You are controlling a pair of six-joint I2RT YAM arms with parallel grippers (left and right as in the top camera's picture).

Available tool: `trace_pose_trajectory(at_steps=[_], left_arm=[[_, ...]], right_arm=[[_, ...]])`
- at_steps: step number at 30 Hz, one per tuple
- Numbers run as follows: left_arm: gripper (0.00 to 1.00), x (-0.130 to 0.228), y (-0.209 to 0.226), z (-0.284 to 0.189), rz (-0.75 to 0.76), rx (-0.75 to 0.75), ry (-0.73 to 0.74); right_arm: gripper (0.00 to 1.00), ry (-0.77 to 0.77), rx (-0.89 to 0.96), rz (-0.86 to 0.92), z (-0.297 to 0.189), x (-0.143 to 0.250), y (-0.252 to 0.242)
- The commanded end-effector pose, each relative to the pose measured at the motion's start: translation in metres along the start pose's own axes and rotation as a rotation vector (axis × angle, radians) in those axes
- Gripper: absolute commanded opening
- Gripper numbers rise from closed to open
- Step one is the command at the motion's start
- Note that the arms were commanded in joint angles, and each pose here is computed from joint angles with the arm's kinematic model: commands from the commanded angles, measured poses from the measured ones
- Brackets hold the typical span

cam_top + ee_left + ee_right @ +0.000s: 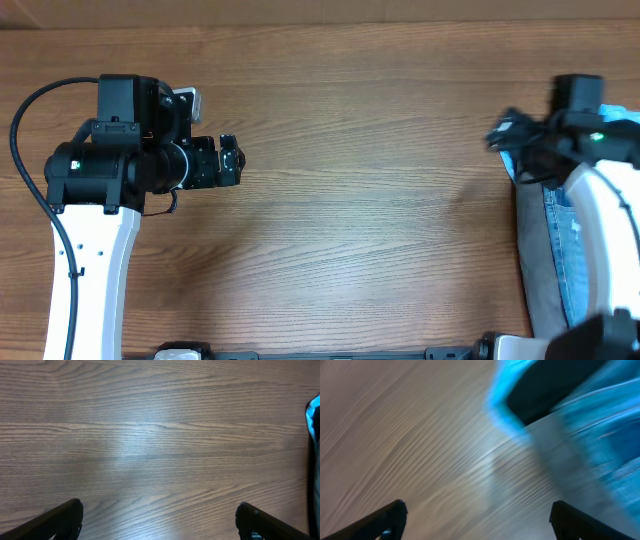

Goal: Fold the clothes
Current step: 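Move the right gripper to the clothes stack and grasp the light blue jeans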

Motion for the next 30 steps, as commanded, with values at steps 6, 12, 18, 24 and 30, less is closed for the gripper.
trace_pose_trajectory(at_steps=[6, 12, 18, 24, 30], left_arm=[[1.0, -0.008, -0.005, -0.005, -0.002, 0.029, -0.028], [1.0, -0.009, -0.006, -0.005, 0.0, 0.031, -0.032], [1.0, -0.01, -0.006, -0.005, 0.001, 0.032, -0.038], [1.0, -0.01, -0.006, -0.005, 0.001, 0.032, -0.037], [1.0, -0.01, -0.006, -0.005, 0.001, 0.032, -0.037]], right_arm=[[0.85, 0.048, 0.146, 0.238, 0.073, -0.029, -0.072], [0.67, 0.112, 0.214, 0.241, 0.115, -0.02, -0.086], [0.6, 0.088, 0.332, 0.229, 0.112, -0.02, -0.102], [0.34, 0.07, 0.344, 0.23, 0.111, -0.023, -0.104], [0.17, 0.08, 0.373, 0.238, 0.11, -0.02, -0.108]])
Point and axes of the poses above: each gripper's point midway between its finger pads, its own z axis out along the fingers, its own y axis along the line the jaws close on, x = y × z, the point moved 4 cm from there along -z, back along the fingers, and after that the axes turned 7 degrees about -z, right-handed, at the moved point
